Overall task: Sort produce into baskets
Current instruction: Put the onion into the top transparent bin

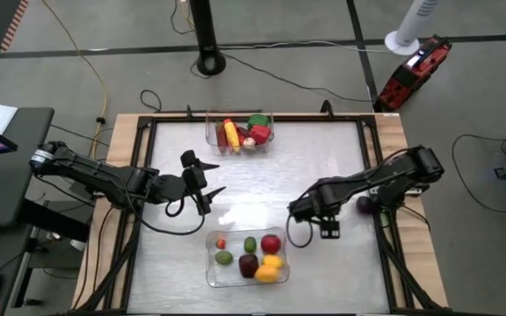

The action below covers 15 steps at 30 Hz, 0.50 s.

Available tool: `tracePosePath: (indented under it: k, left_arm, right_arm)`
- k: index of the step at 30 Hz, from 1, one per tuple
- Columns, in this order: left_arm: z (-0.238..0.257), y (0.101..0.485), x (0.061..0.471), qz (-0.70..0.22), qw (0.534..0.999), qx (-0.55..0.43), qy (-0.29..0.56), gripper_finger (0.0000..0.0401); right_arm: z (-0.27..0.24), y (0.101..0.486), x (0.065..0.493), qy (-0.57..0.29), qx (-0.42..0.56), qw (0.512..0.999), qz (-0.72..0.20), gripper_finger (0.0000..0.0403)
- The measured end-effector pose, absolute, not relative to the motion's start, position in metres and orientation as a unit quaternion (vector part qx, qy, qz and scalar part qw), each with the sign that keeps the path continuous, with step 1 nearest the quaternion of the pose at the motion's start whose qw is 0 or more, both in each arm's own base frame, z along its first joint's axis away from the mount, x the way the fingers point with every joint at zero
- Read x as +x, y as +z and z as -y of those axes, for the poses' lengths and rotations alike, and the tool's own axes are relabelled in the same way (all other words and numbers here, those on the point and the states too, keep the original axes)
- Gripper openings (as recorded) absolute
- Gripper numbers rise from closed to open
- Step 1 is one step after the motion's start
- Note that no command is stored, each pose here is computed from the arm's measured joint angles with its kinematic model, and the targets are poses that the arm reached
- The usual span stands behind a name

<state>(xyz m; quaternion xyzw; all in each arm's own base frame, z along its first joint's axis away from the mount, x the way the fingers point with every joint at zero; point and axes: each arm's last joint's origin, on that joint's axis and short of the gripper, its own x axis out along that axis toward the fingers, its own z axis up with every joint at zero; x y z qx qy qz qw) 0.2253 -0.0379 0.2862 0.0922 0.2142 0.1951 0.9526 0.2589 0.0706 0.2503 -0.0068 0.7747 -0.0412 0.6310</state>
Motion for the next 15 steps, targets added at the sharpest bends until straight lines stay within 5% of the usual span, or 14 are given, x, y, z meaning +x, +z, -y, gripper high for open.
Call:
tracePosePath:
  k: [15]
  left_arm:
    - [0.038, 0.286, 0.225, -0.214, 0.953, 0.09, 0.195, 0.0304]
  right_arm:
    - [-0.017, 0.196, 0.184, -0.178, 0.086, 0.527, -0.827, 0.0365]
